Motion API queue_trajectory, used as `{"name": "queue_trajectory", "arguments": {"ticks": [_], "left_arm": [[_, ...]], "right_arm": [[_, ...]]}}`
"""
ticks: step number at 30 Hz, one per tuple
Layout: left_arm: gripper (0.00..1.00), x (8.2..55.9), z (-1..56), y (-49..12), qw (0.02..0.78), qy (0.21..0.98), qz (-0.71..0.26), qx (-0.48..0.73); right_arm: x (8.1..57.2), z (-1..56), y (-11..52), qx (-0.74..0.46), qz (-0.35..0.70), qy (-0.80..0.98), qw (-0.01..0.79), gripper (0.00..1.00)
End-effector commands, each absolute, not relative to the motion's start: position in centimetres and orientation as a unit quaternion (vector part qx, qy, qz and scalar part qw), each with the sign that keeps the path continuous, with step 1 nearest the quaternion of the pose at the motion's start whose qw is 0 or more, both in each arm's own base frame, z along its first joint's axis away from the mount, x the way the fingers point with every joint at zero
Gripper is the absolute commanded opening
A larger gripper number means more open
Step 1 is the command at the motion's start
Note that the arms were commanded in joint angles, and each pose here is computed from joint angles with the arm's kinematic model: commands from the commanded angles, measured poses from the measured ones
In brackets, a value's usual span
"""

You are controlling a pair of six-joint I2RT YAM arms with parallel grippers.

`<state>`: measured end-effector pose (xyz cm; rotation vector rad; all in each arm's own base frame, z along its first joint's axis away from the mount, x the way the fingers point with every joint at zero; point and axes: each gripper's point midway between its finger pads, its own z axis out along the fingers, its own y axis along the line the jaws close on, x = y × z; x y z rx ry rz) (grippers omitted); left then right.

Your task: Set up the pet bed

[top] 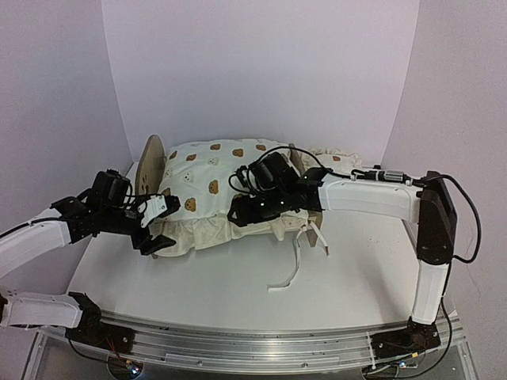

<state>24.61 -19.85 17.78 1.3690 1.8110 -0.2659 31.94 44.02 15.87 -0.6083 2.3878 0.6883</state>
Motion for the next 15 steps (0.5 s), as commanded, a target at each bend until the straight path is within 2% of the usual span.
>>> {"name": "queue_trajectory", "arguments": {"ticks": [1, 5, 8, 11, 13, 15], "left_arm": [[0.88, 25.7, 16.3, -18.2, 0.434, 0.687, -0.015, 0.583], [0.95, 25.7, 14.4, -17.6, 0.439, 0.63, 0.041, 0.639], [0.95, 25.2, 12.6, -16.9, 0.445, 0.562, 0.098, 0.69], [0.94, 25.4, 12.8, -17.0, 0.487, 0.468, 0.172, 0.717], [0.87, 25.5, 12.8, -17.0, 0.507, 0.424, 0.209, 0.721], [0.71, 25.5, 12.6, -17.0, 0.514, 0.401, 0.231, 0.722]], "right_arm": [[34.0, 16.0, 44.7, -0.217, 0.243, 0.889, 0.321, 0.63], [34.0, 14.7, 44.6, -0.202, 0.239, 0.898, 0.309, 0.63], [33.8, 14.2, 44.6, -0.192, 0.245, 0.902, 0.299, 0.63], [33.6, 14.1, 44.9, -0.193, 0.252, 0.902, 0.293, 0.63], [33.6, 14.1, 45.0, -0.193, 0.252, 0.902, 0.292, 0.62], [33.7, 14.3, 44.9, -0.189, 0.253, 0.902, 0.294, 0.62]]}}
